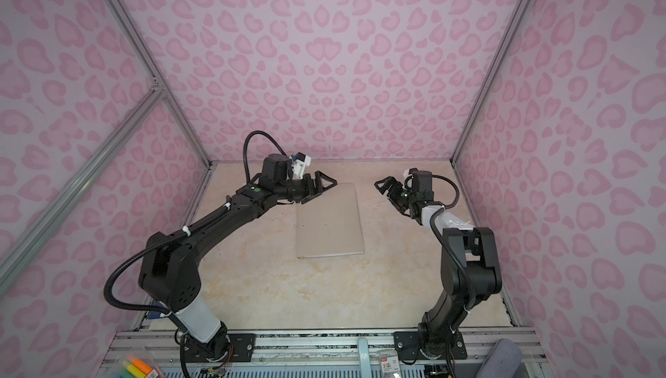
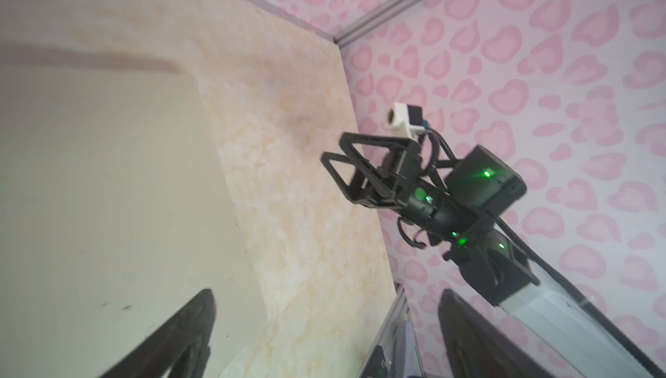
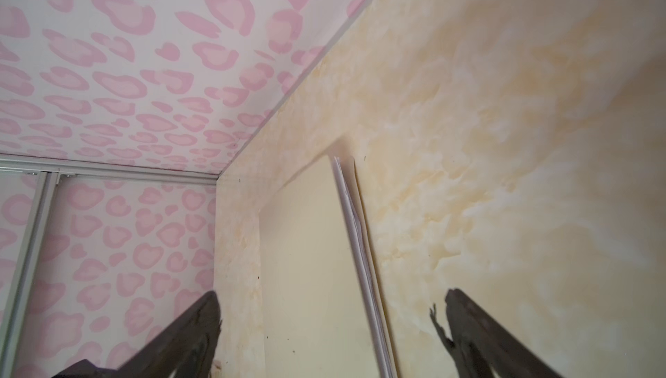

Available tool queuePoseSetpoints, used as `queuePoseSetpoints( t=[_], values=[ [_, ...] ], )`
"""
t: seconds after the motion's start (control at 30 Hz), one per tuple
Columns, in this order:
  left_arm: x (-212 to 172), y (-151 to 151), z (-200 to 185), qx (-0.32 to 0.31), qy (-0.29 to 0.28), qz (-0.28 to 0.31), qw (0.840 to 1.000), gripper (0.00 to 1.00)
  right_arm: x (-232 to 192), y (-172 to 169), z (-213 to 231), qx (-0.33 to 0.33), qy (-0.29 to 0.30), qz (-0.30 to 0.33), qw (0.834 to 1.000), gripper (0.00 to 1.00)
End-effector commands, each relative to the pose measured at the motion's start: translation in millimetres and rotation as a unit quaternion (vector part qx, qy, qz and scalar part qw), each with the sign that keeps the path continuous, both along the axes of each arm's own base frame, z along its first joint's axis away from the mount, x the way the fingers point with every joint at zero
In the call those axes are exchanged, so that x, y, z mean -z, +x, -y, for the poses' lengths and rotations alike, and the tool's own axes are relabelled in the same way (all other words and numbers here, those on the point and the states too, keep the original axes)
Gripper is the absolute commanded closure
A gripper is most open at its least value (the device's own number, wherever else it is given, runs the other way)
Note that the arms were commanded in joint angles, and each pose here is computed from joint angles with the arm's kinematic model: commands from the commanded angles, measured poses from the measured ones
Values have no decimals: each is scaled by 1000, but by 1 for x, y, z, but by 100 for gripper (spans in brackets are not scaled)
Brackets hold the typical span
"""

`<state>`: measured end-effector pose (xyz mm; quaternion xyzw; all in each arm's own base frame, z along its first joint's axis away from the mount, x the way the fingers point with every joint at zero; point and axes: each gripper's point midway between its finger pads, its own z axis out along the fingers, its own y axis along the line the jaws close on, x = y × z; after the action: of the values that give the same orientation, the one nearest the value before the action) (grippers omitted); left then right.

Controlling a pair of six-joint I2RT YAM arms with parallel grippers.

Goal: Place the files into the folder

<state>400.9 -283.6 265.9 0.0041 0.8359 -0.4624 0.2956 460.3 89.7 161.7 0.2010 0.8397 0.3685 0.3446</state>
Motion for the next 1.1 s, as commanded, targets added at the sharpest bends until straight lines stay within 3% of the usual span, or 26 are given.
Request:
queuePoseSetpoints(
  t=[0.0, 0.1, 0.17, 0.27, 0.33, 0.47, 0.6, 0.7, 0.77, 0.83, 0.93, 1.0, 1.07],
  values=[
    [-35, -2, -83, -134, 63, 104, 983, 2, 6, -25, 32, 37, -106, -16, 994, 3],
    [-21, -17, -167, -278, 161, 151, 935, 2, 2, -45, 65, 94, -180, -25, 979, 3],
    [9, -33, -220, -356, 269, 165, 880, 2, 3, -60, 95, 147, -246, -32, 958, 3],
    [47, -48, -278, -403, 369, 133, 827, 2, 12, -66, 112, 142, -323, 20, 935, 2],
    [63, -61, -315, -471, 393, 117, 781, 2, 21, -72, 122, 159, -353, 37, 921, 2],
    [82, -70, -342, -509, 412, 146, 741, 2, 31, -81, 128, 163, -398, 95, 897, 2],
    [91, -60, -346, -503, 422, 164, 736, 3, 52, -84, 139, 183, -423, 95, 883, 2],
    [103, -51, -347, -493, 417, 173, 744, 2, 52, -80, 145, 184, -452, 100, 867, 2],
    [112, -45, -347, -486, 405, 183, 752, 2, 45, -76, 148, 204, -449, 131, 860, 1],
    [122, -38, -348, -476, 395, 186, 763, 1, 54, -70, 153, 209, -449, 117, 861, 1],
    [134, -31, -348, -470, 387, 200, 768, 1, 62, -65, 121, 128, -441, 170, 872, 1],
    [139, -23, -336, -431, 383, 210, 790, 3, 60, -80, 133, 179, -434, 184, 864, 0],
    [148, -21, -327, -409, 377, 229, 799, 3, 57, -80, 134, 185, -435, 197, 859, 0]
  ],
)
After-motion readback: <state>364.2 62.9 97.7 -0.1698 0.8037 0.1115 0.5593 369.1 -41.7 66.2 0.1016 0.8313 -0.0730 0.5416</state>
